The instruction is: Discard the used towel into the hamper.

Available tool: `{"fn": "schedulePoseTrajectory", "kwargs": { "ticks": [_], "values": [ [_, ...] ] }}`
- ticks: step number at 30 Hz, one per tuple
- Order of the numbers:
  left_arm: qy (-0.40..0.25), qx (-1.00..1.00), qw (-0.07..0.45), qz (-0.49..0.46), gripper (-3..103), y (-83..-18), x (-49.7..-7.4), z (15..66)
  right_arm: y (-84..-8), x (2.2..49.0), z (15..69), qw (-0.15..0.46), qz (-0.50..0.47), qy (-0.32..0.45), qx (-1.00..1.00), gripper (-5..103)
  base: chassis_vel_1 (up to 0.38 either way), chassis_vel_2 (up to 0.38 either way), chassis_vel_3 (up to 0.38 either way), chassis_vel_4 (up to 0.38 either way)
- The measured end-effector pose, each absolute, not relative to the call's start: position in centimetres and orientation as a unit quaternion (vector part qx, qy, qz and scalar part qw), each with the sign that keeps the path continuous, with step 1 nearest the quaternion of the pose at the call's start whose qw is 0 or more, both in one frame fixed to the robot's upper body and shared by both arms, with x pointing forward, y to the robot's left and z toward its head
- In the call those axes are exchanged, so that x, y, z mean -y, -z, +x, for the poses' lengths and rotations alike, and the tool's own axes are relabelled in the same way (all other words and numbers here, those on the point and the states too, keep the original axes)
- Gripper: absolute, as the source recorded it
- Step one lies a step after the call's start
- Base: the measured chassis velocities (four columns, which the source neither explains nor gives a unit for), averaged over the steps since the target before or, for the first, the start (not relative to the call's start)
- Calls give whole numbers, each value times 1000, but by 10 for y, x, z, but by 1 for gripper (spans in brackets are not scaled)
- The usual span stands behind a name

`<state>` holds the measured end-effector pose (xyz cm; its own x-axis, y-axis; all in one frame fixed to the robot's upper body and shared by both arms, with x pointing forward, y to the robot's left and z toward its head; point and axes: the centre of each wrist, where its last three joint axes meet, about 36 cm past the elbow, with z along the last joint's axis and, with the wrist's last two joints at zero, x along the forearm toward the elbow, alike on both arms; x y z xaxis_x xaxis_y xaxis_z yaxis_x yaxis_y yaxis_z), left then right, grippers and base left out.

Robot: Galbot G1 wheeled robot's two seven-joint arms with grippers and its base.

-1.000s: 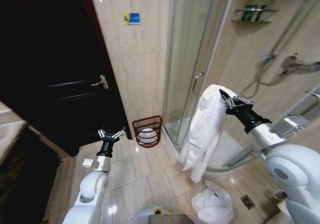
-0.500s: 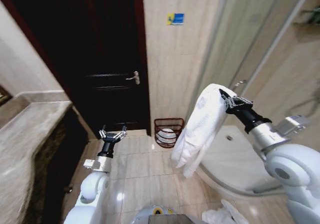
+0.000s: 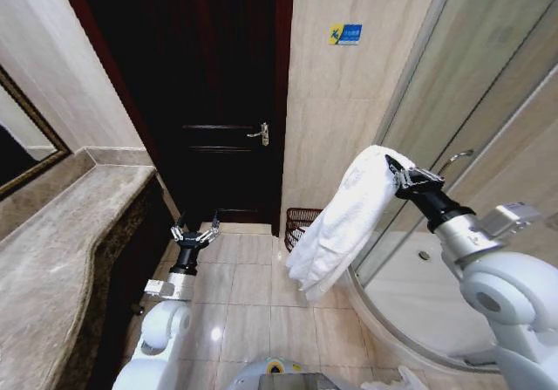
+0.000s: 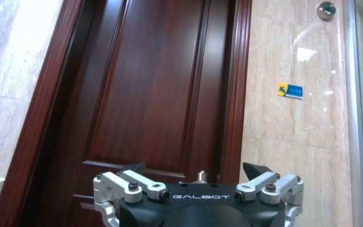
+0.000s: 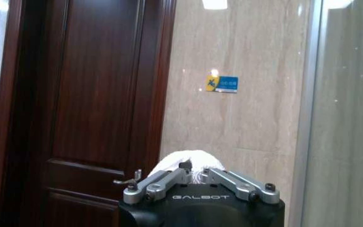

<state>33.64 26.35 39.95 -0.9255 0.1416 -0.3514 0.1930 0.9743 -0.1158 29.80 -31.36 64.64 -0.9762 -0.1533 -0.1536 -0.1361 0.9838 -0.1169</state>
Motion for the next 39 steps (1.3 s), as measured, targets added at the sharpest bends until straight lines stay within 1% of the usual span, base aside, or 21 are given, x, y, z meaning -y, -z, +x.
{"fn": "schedulePoseTrajectory", "kwargs": {
  "ticks": [25, 39],
  "values": [
    [62, -981, 164, 88, 100, -404, -260, 337, -642, 312, 298, 85, -72, 51, -993, 2, 88, 93, -97, -94],
    [69, -979, 169, 87, 100, -401, -262, 338, -637, 311, 297, 83, -67, 42, -993, 2, 29, 18, -122, -117]
  ]
}}
